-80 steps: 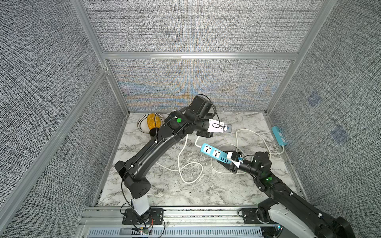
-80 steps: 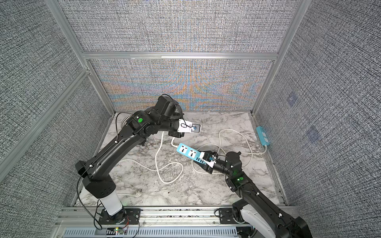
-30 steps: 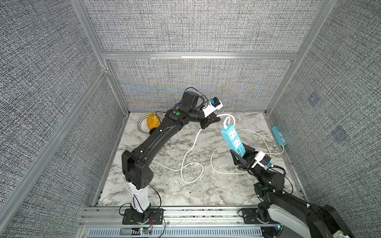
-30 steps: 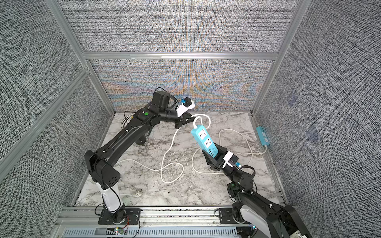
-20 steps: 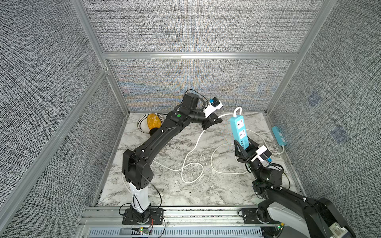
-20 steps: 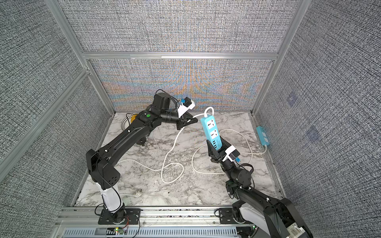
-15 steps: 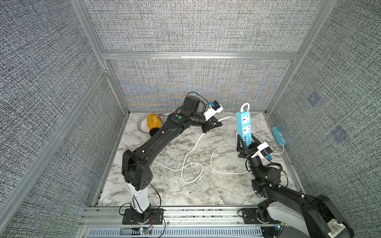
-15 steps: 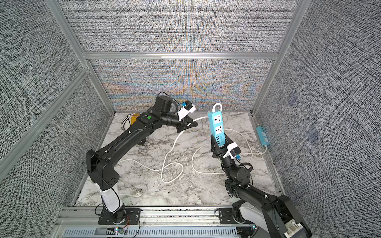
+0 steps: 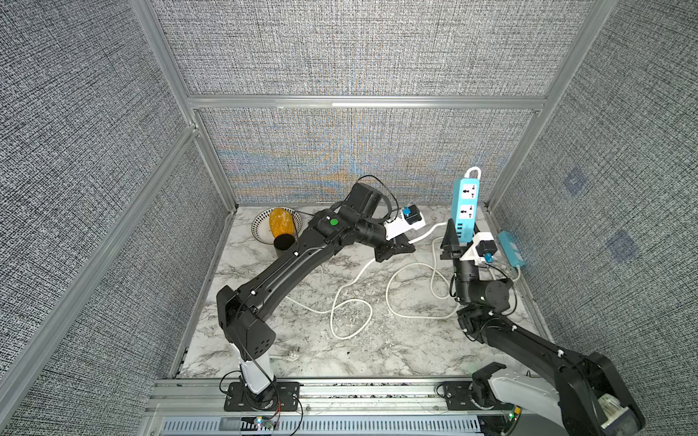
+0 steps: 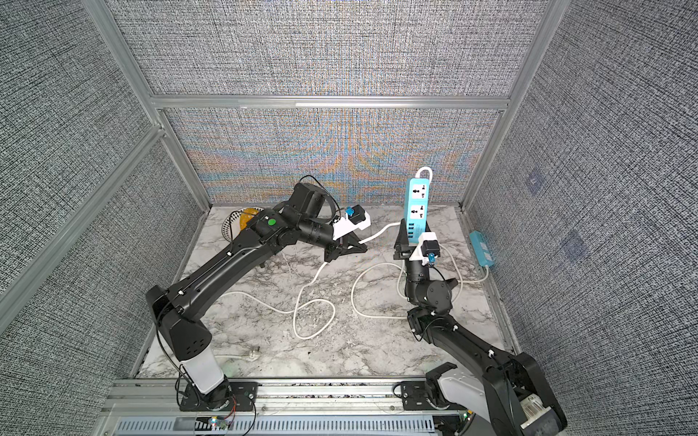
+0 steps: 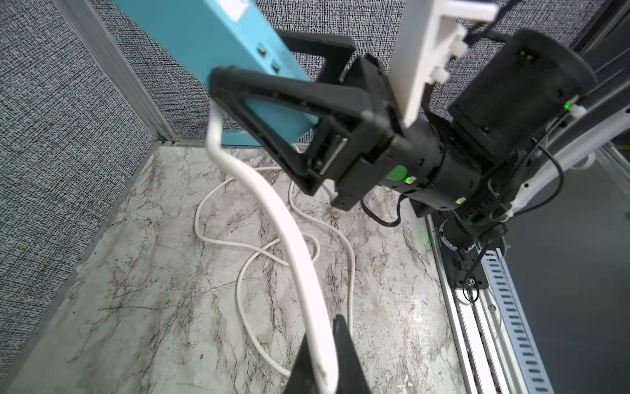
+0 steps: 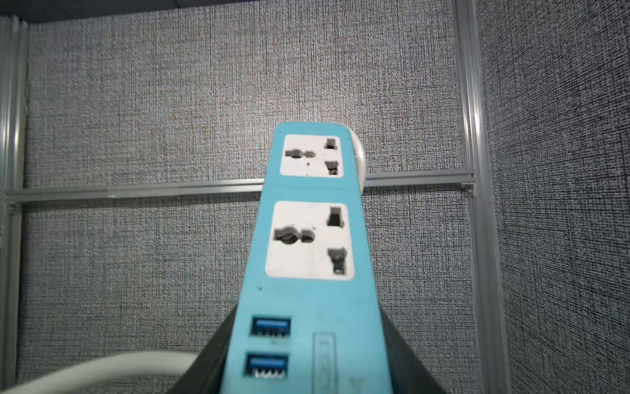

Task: Wrap the cord around the power strip
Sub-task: Wrap the power cord around the power strip.

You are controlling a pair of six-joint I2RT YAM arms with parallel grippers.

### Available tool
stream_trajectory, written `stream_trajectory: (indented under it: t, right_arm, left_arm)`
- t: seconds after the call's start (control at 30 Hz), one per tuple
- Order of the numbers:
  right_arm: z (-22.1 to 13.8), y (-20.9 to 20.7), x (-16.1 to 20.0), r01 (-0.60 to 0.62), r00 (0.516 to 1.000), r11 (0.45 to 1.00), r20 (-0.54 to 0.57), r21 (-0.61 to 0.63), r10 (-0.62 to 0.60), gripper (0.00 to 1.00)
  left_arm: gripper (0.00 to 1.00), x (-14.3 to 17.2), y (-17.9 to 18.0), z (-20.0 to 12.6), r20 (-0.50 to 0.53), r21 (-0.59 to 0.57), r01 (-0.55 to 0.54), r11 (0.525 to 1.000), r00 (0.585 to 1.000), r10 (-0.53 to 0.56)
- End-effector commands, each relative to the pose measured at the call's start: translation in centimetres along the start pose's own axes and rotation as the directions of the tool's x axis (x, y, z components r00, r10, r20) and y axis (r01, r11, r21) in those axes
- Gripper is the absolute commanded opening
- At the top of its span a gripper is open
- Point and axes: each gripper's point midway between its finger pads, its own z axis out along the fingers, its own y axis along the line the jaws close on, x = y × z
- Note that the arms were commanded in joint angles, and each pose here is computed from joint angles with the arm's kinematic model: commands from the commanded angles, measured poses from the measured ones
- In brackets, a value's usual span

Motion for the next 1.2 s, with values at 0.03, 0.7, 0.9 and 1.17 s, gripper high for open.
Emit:
stream_trajectory:
  t: [0.03,0.7,0.9,1.17]
  right_arm:
    - [0.2,-0.2,3.8,0.112,0.977,0.994,-0.185,0.002,-0.109,0.0]
    - [-1.1,-1.8,8.7,0.103,0.879,0.992,-0.46,-0.076,-0.126,0.0]
    - [-0.2,-1.2,8.8,0.115,0.87,0.988,-0.47,-0.107,-0.152,0.0]
    - [0.7,-1.9,7.6,0.065,0.894,0.997,-0.441,-0.047,-0.079,0.0]
  left_arm:
    - [0.0,0.8,-0.9,-1.1,-0.082,-0.026,-0.074,0.997,0.994,0.072]
    - [0.0,1.2,-0.5,-4.5,-0.206,-0.164,-0.208,0.964,0.963,0.173]
    - [0.0,0.9,-3.9,-2.7,-0.225,-0.038,-0.214,0.976,0.953,0.2]
    - [0.0,2.1,-7.0,0.4,-0.306,0.107,-0.18,0.978,0.93,0.205]
